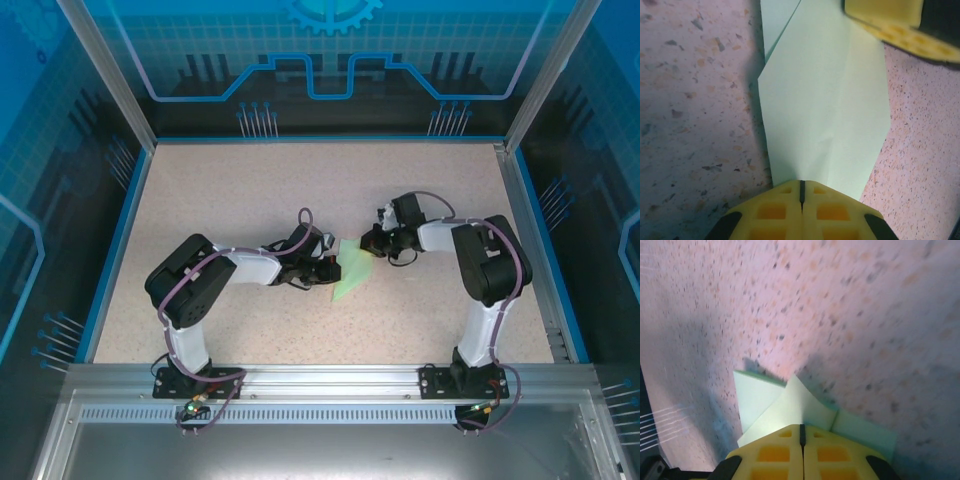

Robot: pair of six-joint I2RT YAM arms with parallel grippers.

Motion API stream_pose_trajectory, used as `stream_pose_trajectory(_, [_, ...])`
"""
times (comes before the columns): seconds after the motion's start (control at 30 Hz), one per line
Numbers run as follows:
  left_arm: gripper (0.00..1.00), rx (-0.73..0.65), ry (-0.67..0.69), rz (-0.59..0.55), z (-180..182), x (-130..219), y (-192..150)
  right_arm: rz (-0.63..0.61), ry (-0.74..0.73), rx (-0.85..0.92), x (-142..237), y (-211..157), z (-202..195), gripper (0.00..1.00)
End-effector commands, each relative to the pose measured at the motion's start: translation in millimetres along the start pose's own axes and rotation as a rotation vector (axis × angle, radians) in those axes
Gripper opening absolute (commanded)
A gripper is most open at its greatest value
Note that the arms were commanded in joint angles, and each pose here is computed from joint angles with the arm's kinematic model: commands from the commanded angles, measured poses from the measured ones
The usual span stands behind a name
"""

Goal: Fold a paper plane with a square sheet of paper (pick it up from the middle)
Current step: Fourth fold the wing at the center of the table.

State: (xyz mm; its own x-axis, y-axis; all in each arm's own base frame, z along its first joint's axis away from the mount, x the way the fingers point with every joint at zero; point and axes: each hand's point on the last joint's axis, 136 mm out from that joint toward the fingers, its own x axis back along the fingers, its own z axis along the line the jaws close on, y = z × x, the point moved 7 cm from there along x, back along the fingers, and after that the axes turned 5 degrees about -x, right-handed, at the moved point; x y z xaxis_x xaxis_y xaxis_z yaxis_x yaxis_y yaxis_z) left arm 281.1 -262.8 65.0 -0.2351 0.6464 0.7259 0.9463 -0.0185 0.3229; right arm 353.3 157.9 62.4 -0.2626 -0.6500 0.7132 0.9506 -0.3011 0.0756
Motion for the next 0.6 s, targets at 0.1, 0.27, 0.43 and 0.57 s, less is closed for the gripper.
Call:
stream_pose_trajectory(0.1, [0.0,0.054,0.129,0.175,31.8,-9.0,-38.8,-0.123,-0.079,-0.032,20.2,39.5,-15.3,0.05])
stream_pose_trajectory(0.27, [0.0,0.049,0.133,0.176,29.7,-9.0,-37.2,-0.2,-0.035,0.065,51.8,39.0,17.4,0.06])
stream_pose_trajectory(0.43, [0.0,0.048,0.133,0.175,28.4,-10.8,-35.5,-0.145,-0.014,0.109,51.2,9.6,35.0,0.06])
stream_pose_trajectory(0.57, [0.0,0.053,0.136,0.176,28.5,-11.1,-35.5,-0.038,0.003,0.118,25.6,-21.2,39.5,0.06])
